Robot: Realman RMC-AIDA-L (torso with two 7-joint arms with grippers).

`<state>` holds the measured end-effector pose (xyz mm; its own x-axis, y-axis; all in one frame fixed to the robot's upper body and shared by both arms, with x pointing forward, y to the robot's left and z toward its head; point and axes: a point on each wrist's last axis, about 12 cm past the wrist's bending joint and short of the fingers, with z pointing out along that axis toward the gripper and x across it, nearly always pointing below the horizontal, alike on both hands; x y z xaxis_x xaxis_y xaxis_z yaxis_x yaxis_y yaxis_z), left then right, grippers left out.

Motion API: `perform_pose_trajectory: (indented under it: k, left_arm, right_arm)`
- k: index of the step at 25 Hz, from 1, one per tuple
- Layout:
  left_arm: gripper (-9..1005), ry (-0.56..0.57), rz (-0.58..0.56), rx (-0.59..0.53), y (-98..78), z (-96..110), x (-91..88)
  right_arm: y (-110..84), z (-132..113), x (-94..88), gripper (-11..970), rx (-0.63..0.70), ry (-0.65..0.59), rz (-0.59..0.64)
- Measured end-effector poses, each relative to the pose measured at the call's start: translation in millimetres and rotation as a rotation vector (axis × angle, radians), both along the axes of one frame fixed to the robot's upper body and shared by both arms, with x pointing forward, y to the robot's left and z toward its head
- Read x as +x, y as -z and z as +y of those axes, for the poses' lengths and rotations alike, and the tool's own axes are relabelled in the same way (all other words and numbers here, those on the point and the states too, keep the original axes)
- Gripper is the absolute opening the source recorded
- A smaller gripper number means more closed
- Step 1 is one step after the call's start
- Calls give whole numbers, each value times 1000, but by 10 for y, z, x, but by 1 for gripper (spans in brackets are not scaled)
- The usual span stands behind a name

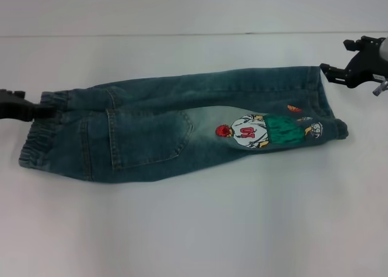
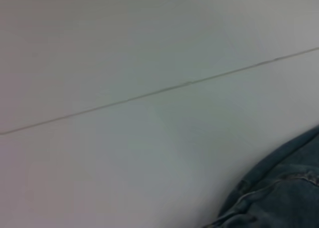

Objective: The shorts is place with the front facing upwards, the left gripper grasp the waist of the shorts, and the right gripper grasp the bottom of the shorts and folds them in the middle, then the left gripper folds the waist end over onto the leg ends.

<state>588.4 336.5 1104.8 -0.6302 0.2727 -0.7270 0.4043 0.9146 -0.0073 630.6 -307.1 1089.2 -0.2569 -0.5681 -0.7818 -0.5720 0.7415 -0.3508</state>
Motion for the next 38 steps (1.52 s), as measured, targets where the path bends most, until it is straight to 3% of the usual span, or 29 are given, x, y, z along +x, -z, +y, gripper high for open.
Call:
perform_pose_trajectory:
  k: [3,10,16,19,26,32,38]
  left_arm:
    - [784,-38,-38,-17,-50,105,-67]
    - [770,-25,-252,-193,-97,271,-394]
    - [769,41,-464,-407,94,308,-860]
    - [769,27,-538,-436,270,335,-1044]
    - [769,-38,-559,-426,546,334,-1292]
    - [770,-73,-581,-395,731,280,-1425]
    - [769,-80,-554,-380,776,291,-1455]
  right_arm:
    - [-49,-62,-48,744,51,8,-22]
    - [-97,-214,-363,740,256,-65,-68]
    - [-40,-283,-714,739,414,-146,-106]
    - [10,-262,-829,738,465,-160,-159]
    - [198,-124,-1000,737,601,-140,-213]
    - [418,90,-1096,747,574,-190,-190]
    - [519,171,-1134,734,530,-211,-178]
